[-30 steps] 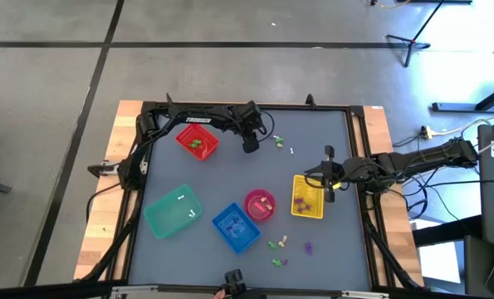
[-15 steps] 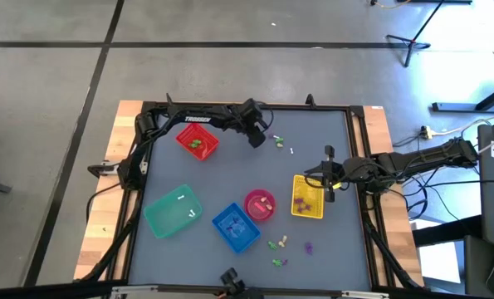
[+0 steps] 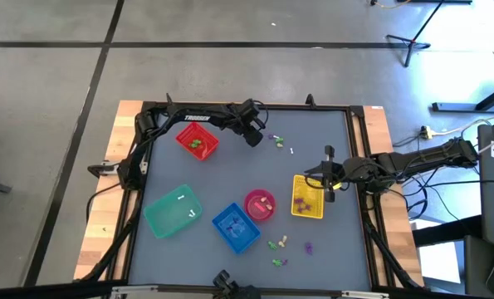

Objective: Sort Halloween decoration
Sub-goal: Put the violet witch hat toy into the blue bin

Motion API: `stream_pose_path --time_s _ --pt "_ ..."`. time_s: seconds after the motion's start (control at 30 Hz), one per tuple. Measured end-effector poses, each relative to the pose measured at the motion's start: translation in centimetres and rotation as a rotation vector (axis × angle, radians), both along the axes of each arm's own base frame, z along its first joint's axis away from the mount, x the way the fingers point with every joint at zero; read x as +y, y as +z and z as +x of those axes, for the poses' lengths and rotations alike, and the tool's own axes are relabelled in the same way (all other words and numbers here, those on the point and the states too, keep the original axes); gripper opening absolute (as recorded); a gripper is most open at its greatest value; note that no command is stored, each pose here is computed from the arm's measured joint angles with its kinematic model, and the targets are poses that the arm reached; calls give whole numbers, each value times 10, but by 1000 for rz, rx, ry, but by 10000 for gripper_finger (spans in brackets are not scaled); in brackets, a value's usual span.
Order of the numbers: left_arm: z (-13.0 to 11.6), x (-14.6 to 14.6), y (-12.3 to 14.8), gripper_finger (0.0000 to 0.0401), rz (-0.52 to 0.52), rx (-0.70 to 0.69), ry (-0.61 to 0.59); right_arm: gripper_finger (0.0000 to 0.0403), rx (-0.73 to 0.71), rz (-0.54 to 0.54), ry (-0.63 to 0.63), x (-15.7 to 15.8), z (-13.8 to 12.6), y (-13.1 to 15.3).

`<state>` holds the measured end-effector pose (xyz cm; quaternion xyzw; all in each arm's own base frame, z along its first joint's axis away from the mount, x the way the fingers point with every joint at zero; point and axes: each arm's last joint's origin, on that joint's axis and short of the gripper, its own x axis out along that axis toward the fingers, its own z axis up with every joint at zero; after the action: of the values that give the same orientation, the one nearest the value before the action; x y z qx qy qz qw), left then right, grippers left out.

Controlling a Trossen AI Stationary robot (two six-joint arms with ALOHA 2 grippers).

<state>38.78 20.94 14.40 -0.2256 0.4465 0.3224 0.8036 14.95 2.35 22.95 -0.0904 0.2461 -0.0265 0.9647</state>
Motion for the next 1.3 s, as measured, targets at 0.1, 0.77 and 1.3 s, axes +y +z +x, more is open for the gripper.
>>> stream_pose_path --time_s 0.1,0.77,1.3 --pt "0 0 0 135 -3 3 0 51 0 -6 3 0 0 0" --pt "-1 -27 -7 135 -55 149 -240 51 3 -24 12 0 0 0" --pt "8 -25 9 135 -58 59 -138 51 3 -24 12 0 0 0"
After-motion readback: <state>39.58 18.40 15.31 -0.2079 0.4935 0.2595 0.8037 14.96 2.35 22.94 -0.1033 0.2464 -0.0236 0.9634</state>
